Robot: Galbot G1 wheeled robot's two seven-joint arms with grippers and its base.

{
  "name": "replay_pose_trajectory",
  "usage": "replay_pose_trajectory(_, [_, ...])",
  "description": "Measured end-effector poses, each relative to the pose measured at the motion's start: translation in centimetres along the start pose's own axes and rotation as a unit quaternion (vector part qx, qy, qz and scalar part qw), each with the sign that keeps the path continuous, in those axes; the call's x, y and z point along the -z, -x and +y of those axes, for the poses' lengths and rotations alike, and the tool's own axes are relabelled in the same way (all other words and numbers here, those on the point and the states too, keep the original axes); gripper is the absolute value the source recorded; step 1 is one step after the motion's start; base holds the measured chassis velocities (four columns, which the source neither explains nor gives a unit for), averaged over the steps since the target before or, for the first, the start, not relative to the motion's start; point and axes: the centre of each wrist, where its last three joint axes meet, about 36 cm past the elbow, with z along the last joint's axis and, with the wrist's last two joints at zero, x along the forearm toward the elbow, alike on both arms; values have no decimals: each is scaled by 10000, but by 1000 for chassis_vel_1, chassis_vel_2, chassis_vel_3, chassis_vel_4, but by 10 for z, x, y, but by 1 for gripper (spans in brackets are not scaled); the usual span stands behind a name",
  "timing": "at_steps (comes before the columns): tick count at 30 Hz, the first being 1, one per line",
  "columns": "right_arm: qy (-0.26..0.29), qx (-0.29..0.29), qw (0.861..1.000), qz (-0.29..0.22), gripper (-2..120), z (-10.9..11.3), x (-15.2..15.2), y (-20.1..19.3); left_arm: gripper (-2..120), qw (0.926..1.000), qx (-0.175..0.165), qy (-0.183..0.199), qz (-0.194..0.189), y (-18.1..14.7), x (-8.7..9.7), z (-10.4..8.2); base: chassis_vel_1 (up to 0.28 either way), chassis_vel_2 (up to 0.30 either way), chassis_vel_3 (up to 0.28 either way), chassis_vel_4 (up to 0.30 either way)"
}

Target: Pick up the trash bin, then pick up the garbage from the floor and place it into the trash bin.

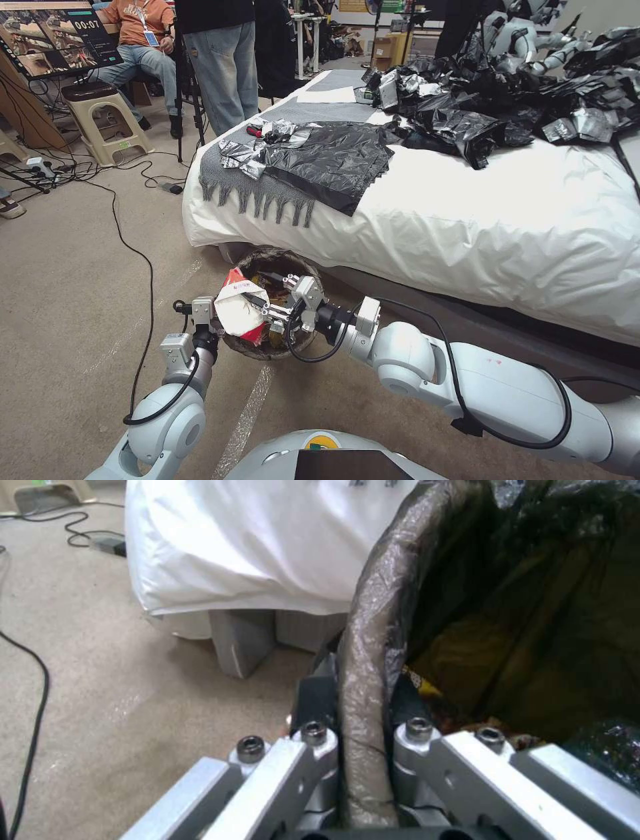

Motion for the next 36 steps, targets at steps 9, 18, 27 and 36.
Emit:
replay_pose_trajectory(9, [-111, -142, 9998, -50, 86, -6, 5, -4, 4, 10000, -2, -8, -4, 0, 0, 0, 0, 0, 0, 0])
replay_pose_trajectory(18, [-164, -246, 9994, -177, 100, -11, 16, -8, 4, 10000, -8, -12, -1, 0, 0, -1, 0, 0, 0, 0])
replay_pose_trajectory(27, [-243, -408, 9985, -254, 100, -20, 29, -14, 4, 10000, -33, -8, 5, 1, 0, -1, 0, 0, 0, 0])
replay_pose_trajectory(36, [-258, -542, 9979, -226, 100, -26, 30, -14, 4, 10000, -36, 5, 6, 0, 0, 0, 0, 0, 0, 0])
